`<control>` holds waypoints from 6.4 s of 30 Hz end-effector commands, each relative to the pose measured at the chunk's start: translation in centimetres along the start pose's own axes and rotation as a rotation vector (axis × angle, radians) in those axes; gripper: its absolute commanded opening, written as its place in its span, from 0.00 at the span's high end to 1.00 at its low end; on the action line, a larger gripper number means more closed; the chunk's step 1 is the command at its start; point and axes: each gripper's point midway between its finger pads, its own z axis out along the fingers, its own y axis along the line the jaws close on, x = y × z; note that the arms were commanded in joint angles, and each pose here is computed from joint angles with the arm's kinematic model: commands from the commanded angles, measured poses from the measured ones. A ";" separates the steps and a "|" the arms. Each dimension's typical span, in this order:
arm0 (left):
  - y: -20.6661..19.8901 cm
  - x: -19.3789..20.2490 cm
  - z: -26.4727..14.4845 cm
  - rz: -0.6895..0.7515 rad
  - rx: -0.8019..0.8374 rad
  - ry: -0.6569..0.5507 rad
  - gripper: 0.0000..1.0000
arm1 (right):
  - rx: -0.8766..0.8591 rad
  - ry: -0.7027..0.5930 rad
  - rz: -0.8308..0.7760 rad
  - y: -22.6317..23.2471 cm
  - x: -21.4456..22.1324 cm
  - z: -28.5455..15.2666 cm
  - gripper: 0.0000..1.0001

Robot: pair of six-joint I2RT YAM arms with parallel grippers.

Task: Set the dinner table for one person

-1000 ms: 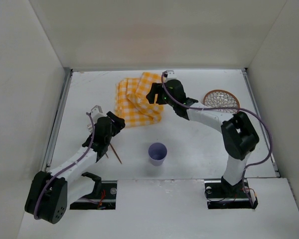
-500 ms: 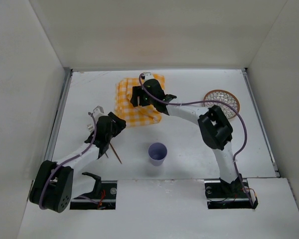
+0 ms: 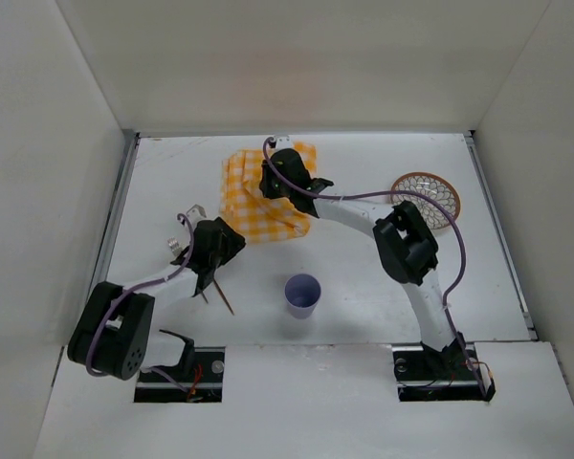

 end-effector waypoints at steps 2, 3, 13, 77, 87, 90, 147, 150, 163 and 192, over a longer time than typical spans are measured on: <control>-2.5 -2.1 0.5 -0.017 0.041 -0.055 0.47 | 0.007 -0.131 0.035 1.1 -5.1 -2.6 0.83; -2.6 -2.1 0.7 -0.015 0.036 -0.057 0.47 | 0.000 -0.156 0.049 1.3 -6.0 -3.6 0.83; -2.5 -0.6 3.5 0.003 -0.038 0.005 0.50 | 0.020 -0.320 0.214 -4.2 -10.6 -11.6 0.84; 0.5 -2.0 3.6 -0.123 -0.130 -0.111 0.93 | 0.457 -0.170 0.704 -22.6 8.3 -18.2 0.73; 2.2 -2.2 0.9 -0.144 -0.131 -0.146 0.98 | 0.454 -0.149 0.700 -22.2 9.2 -19.0 0.80; 2.5 -2.0 -0.2 -0.149 -0.121 -0.155 0.97 | 0.456 -0.125 0.689 -21.8 10.0 -18.9 0.73; 3.2 -2.8 -0.2 -0.156 -0.109 -0.125 0.93 | 0.464 -0.145 0.729 -22.8 10.0 -19.3 0.91; 3.1 -2.8 -0.8 -0.132 -0.094 -0.129 0.87 | 0.483 -0.177 0.734 -23.5 9.4 -20.1 0.91; -2.1 -5.0 -3.6 -0.058 0.038 -0.194 0.72 | 0.512 -0.187 0.677 -23.1 8.6 -21.3 0.73; -4.8 -2.8 -2.6 -0.057 0.154 -0.143 0.75 | 0.599 -0.234 0.618 -20.8 6.9 -21.6 0.56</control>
